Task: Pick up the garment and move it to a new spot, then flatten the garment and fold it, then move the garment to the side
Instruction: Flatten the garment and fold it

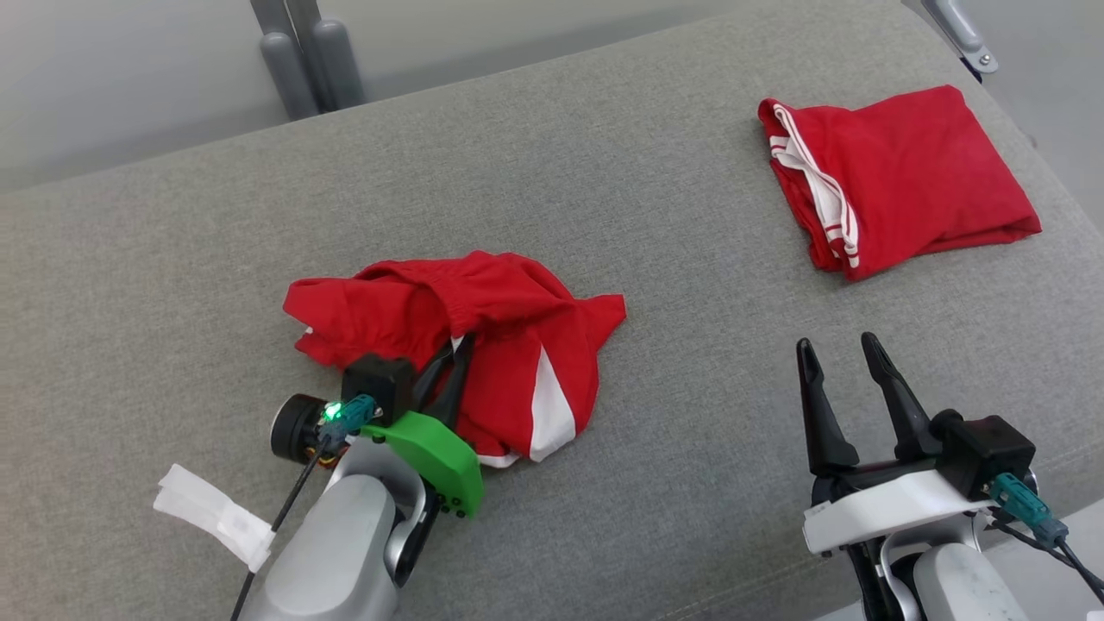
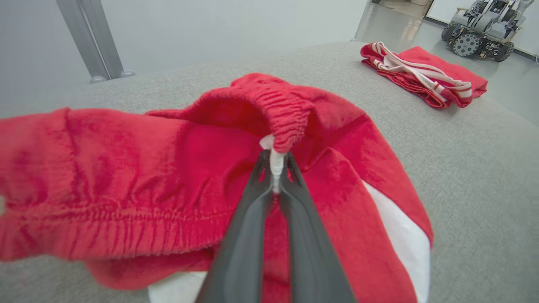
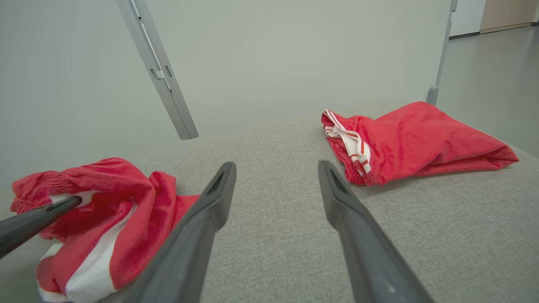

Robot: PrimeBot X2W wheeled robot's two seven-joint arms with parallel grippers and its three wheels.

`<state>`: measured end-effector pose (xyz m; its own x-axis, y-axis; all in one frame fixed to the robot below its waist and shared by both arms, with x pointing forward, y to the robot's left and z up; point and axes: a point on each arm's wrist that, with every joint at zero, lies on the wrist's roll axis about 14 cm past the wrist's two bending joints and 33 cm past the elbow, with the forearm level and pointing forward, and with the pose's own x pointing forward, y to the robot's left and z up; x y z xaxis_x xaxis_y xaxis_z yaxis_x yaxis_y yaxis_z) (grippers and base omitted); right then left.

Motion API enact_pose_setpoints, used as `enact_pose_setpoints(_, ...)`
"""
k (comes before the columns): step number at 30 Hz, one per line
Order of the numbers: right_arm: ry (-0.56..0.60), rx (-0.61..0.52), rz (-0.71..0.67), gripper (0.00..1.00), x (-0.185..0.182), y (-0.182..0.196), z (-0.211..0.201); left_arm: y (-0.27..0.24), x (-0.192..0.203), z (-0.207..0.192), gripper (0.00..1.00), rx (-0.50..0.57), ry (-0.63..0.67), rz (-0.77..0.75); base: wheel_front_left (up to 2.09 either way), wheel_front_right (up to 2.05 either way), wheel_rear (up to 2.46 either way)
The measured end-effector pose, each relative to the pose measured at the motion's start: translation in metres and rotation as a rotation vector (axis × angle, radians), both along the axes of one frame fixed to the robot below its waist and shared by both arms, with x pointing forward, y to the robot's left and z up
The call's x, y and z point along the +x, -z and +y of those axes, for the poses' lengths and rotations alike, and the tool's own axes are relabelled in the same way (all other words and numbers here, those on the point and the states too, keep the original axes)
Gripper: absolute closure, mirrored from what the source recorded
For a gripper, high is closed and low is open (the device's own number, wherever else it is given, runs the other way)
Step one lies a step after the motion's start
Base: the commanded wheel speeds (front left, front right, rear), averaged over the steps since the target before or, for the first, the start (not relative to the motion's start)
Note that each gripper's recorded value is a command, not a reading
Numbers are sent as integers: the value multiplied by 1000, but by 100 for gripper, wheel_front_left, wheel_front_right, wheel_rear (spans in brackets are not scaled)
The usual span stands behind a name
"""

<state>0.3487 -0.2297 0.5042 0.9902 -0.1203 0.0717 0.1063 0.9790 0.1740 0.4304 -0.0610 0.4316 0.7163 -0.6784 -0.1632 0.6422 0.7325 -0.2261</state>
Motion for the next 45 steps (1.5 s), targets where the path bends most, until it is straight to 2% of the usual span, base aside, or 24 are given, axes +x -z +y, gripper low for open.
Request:
enact_pose_setpoints(8, -42, 7, -20, 0, 4, -5, 13, -74, -7, -18, 100, -128, 52, -178, 0, 0, 0)
enact_pose_setpoints(13, -68, 14, -27, 0, 4, -6, 21, -110, -23, -20, 100, -144, 77, -227, 0, 0, 0)
enact_pose_setpoints(19, -116, 23, -36, 0, 7, -8, 37, -156, -42, 0, 100, -156, 57, -319, 0, 0, 0)
enact_pose_setpoints(24, -156, 28, -43, 0, 12, -9, 50, -186, -51, 34, 100, -164, -34, -377, 0, 0, 0)
enact_pose_setpoints(28, -189, 33, -45, 0, 16, -10, 60, -156, -44, 81, 100, -101, -177, -276, 0, 0, 0)
enact_pose_setpoints(30, -211, 35, -44, 0, 18, -9, 67, -121, -44, 111, 100, -61, -267, -168, 0, 0, 0)
enact_pose_setpoints(34, -232, 36, -39, 0, 20, -7, 74, -74, -49, 144, 100, -35, -372, -28, 0, 0, 0)
enact_pose_setpoints(45, -210, 11, -13, 0, 21, 0, 66, 8, -65, 195, 100, -23, -558, 199, 0, 0, 0)
